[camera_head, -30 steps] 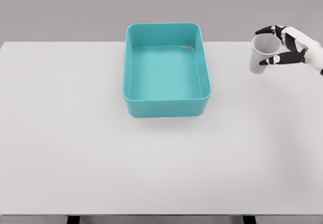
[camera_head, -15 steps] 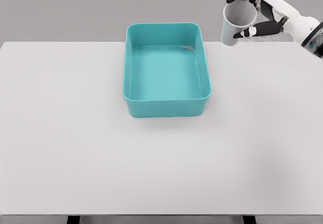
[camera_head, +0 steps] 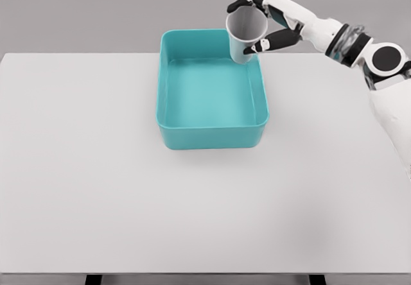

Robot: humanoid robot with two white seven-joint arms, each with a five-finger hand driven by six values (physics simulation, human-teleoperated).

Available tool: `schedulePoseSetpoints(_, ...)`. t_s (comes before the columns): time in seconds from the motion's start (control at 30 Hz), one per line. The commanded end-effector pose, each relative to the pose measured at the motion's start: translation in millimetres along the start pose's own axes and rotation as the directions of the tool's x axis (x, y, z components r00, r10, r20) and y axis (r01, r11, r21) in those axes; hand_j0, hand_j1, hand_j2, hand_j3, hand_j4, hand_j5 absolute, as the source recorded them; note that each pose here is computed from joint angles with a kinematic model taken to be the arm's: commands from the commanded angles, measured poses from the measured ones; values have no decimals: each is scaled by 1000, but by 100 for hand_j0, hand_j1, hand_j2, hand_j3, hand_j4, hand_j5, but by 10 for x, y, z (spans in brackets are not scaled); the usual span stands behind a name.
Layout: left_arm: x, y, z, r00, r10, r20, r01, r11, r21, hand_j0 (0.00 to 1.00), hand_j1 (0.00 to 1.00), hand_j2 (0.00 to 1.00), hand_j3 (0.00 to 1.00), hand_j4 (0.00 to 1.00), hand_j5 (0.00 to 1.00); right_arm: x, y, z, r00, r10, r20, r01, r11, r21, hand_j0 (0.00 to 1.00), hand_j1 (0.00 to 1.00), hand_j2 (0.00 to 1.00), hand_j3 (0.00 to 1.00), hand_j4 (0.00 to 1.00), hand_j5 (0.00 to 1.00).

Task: Put the paper cup into the basket with your right arm

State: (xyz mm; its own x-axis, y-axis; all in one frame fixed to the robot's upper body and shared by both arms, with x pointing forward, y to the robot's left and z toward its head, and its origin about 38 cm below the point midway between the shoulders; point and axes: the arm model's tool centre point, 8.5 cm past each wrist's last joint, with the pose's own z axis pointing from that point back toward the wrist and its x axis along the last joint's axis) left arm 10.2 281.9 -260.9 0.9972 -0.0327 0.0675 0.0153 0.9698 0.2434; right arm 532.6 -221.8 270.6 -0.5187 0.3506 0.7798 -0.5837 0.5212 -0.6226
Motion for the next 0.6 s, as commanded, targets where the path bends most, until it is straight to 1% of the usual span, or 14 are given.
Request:
schedulePoseSetpoints(0.0, 0, 0, 0, 1000, 0, 0, 0, 1000, 0, 100, 100, 100, 100, 100, 100, 7, 131, -113, 1000, -14, 9, 14, 1000, 26, 68, 68, 68, 68, 68, 68)
schedulePoseSetpoints(0.03, 0, 0, 0, 1000, 0, 0, 0, 1000, 0, 100, 100, 100, 100, 100, 100, 14, 164, -155, 1000, 6, 1, -6, 999, 37, 68, 68, 68, 68, 68, 68)
schedulePoseSetpoints(0.1, 0, 0, 0, 1000, 0, 0, 0, 1000, 0, 100, 100, 100, 100, 100, 100, 13, 196, -190, 1000, 2, -7, -2, 999, 43, 68, 68, 68, 68, 68, 68)
schedulePoseSetpoints(0.17, 0, 0, 0, 1000, 0, 0, 0, 1000, 0, 100, 100, 100, 100, 100, 100, -49, 251, -212, 1000, 7, -29, -5, 998, 58, 68, 68, 68, 68, 68, 68)
schedulePoseSetpoints(0.3, 0, 0, 0, 1000, 0, 0, 0, 1000, 0, 100, 100, 100, 100, 100, 100, -63, 332, -282, 997, 63, -53, -59, 995, 86, 68, 68, 68, 68, 68, 68)
schedulePoseSetpoints(0.33, 0, 0, 0, 1000, 0, 0, 0, 1000, 0, 100, 100, 100, 100, 100, 100, -39, 390, -348, 995, 82, -53, -76, 991, 110, 68, 68, 68, 68, 68, 68)
schedulePoseSetpoints(0.37, 0, 0, 0, 1000, 0, 0, 0, 1000, 0, 100, 100, 100, 100, 100, 100, 3, 459, -425, 995, 96, -38, -90, 987, 135, 68, 68, 68, 68, 68, 68)
schedulePoseSetpoints(0.4, 0, 0, 0, 1000, 0, 0, 0, 1000, 0, 100, 100, 100, 100, 100, 100, 20, 491, -457, 991, 129, -41, -122, 981, 153, 68, 68, 68, 68, 68, 68)
schedulePoseSetpoints(0.47, 0, 0, 0, 1000, 0, 0, 0, 1000, 0, 100, 100, 100, 100, 100, 100, 31, 579, -521, 980, 194, -53, -180, 963, 198, 68, 68, 68, 68, 68, 68)
schedulePoseSetpoints(0.5, 0, 0, 0, 1000, 0, 0, 0, 1000, 0, 100, 100, 100, 100, 100, 100, 42, 611, -556, 970, 237, -60, -219, 951, 219, 68, 68, 68, 68, 68, 68)
schedulePoseSetpoints(0.53, 0, 0, 0, 1000, 0, 0, 0, 1000, 0, 100, 100, 100, 100, 100, 100, 35, 615, -557, 963, 261, -67, -240, 944, 227, 68, 68, 68, 68, 68, 68)
schedulePoseSetpoints(0.57, 0, 0, 0, 1000, 0, 0, 0, 1000, 0, 100, 100, 100, 100, 100, 100, 78, 627, -573, 948, 312, -65, -288, 927, 242, 68, 68, 68, 68, 68, 68)
